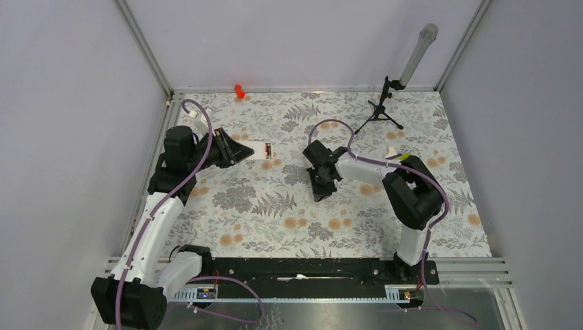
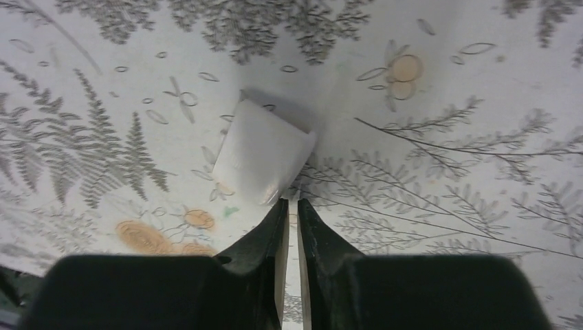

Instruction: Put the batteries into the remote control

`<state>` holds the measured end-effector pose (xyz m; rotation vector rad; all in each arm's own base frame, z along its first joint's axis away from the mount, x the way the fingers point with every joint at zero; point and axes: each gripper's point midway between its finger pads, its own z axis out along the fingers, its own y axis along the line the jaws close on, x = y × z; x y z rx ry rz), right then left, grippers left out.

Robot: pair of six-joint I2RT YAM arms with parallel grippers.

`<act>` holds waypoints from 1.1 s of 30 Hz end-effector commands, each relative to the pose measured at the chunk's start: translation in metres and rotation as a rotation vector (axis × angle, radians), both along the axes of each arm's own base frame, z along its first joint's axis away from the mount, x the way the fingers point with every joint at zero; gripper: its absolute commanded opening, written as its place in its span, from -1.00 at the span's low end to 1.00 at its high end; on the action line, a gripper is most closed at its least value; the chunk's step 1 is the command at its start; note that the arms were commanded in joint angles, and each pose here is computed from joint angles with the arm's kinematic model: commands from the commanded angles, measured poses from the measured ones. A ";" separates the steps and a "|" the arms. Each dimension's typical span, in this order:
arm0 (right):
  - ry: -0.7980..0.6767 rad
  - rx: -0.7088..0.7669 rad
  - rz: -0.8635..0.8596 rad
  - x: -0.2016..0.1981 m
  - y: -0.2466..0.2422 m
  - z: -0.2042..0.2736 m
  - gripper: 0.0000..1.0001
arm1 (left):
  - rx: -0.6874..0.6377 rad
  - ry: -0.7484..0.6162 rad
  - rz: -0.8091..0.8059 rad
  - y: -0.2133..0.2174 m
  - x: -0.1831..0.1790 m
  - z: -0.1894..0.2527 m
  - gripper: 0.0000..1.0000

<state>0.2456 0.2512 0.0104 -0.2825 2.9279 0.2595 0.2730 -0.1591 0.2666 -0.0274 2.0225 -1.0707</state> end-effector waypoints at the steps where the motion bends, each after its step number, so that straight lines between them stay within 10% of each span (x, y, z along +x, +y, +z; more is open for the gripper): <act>1: 0.011 0.133 0.025 -0.002 0.032 0.010 -0.64 | -0.002 -0.092 0.011 0.003 0.004 0.020 -1.00; 13: -0.280 0.187 0.177 0.024 0.027 0.056 -0.15 | 0.013 -0.088 0.088 0.014 0.012 0.019 -1.00; 20: -0.293 0.113 0.299 0.026 0.020 0.054 0.67 | 0.028 -0.076 0.156 0.024 0.020 0.019 -1.00; 33: -0.279 -0.035 0.446 0.033 0.031 0.026 0.80 | 0.047 -0.030 0.254 0.045 0.026 0.012 -1.00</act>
